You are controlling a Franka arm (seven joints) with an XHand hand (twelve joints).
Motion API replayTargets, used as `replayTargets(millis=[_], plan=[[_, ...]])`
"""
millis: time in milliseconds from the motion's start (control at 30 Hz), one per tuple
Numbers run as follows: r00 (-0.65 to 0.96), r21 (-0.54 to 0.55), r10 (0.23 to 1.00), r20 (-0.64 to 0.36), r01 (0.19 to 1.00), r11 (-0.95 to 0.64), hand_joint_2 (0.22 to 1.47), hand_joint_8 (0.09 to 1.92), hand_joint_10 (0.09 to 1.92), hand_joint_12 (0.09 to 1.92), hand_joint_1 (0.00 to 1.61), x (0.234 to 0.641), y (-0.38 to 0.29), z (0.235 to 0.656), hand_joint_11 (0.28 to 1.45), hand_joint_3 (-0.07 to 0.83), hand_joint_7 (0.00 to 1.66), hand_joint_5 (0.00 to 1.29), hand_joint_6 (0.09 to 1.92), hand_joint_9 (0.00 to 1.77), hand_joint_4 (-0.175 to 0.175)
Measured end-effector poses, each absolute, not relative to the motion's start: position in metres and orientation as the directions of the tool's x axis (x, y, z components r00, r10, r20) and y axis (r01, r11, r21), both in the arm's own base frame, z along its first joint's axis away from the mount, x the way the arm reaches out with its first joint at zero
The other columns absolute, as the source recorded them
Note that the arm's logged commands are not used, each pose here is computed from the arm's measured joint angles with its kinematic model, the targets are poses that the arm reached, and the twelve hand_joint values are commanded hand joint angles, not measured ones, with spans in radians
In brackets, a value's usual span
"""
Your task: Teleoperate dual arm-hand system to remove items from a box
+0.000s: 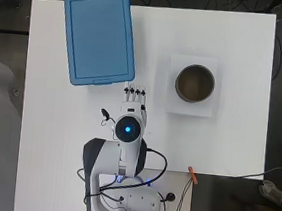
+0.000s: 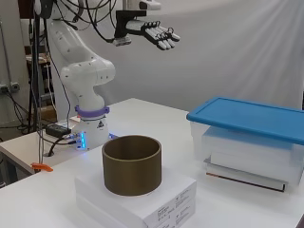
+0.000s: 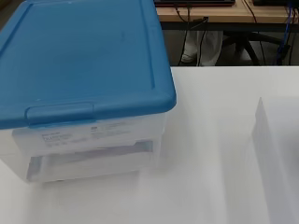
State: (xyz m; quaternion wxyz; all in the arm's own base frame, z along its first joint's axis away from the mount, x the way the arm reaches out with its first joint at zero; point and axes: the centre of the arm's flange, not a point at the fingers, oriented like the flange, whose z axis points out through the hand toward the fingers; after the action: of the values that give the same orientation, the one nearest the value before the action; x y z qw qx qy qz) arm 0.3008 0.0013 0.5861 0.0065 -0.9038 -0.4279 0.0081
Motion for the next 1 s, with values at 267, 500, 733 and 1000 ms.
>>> replayTargets(millis=[267,500,733,1000], plan=[[0.611,0.035,0.791,-0.02,0.791,-0.61,0.94,0.09,0.09,0.09,0.13,0.289,0.032,0.538,0.44,0.008,0.26,0.16,0.09,0.33,-0.03],[0.504,0.034,0.859,-0.089,0.863,-0.504,0.86,0.09,0.09,0.09,0.37,0.362,0.066,0.461,0.41,-0.018,0.21,0.13,0.09,0.3,-0.015],[0.294,0.008,0.919,-0.264,0.953,-0.302,0.82,0.09,0.09,0.09,0.44,0.406,0.114,0.385,0.4,-0.004,0.18,0.1,0.09,0.28,-0.006],[0.308,0.252,0.861,-0.404,0.943,-0.219,0.89,0.09,0.09,0.09,0.47,0.392,0.156,0.382,0.36,0.016,0.17,0.1,0.09,0.26,-0.051]])
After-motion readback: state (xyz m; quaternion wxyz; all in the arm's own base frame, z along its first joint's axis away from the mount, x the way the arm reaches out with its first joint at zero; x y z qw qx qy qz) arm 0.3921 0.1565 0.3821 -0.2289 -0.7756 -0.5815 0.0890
